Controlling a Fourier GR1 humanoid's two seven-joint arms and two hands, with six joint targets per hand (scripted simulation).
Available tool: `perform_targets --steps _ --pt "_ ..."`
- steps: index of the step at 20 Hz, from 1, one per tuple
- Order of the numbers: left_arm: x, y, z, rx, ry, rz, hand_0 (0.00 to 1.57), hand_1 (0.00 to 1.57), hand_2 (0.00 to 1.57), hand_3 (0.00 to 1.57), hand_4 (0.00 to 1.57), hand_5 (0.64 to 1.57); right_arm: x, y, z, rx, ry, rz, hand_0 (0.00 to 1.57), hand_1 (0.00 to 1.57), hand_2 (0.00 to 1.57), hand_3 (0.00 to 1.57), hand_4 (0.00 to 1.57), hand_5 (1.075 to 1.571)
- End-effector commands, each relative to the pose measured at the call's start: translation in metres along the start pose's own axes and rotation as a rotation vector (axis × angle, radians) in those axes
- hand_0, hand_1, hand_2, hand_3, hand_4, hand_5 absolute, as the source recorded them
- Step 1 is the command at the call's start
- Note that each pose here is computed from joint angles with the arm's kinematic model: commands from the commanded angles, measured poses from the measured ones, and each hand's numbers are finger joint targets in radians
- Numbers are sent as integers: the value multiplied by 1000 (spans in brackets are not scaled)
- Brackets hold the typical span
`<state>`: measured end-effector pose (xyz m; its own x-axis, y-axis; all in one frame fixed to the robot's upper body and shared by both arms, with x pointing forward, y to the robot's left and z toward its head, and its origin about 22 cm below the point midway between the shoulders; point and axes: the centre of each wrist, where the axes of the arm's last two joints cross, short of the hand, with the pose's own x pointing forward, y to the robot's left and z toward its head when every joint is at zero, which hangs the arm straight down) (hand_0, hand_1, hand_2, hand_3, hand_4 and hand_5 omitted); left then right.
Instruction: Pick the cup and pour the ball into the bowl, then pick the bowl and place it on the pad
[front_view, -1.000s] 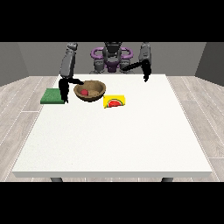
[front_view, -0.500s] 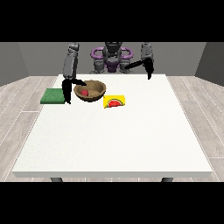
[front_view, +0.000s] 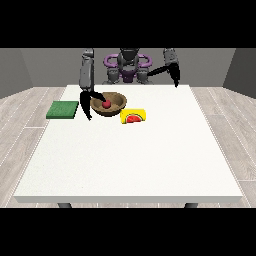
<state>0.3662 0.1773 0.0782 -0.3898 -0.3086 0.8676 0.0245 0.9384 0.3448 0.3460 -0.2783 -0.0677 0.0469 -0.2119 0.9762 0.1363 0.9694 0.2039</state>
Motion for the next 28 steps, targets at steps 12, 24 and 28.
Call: perform_targets --steps 12,24,28 --pt "-44 45 23 70 120 2 0 0 0 0 0 1570 23 11 -17 -90 269 272 1571 1571 1571 1571 1020 1552" --pt "-76 52 54 121 213 -19 0 0 0 0 0 1569 96 -36 -34 -58 304 218 1571 1571 1571 1571 1058 1559" --pt "-70 44 48 123 145 -11 0 0 0 0 0 1567 93 -66 -22 -66 267 193 1571 1571 1571 1571 1058 1559"
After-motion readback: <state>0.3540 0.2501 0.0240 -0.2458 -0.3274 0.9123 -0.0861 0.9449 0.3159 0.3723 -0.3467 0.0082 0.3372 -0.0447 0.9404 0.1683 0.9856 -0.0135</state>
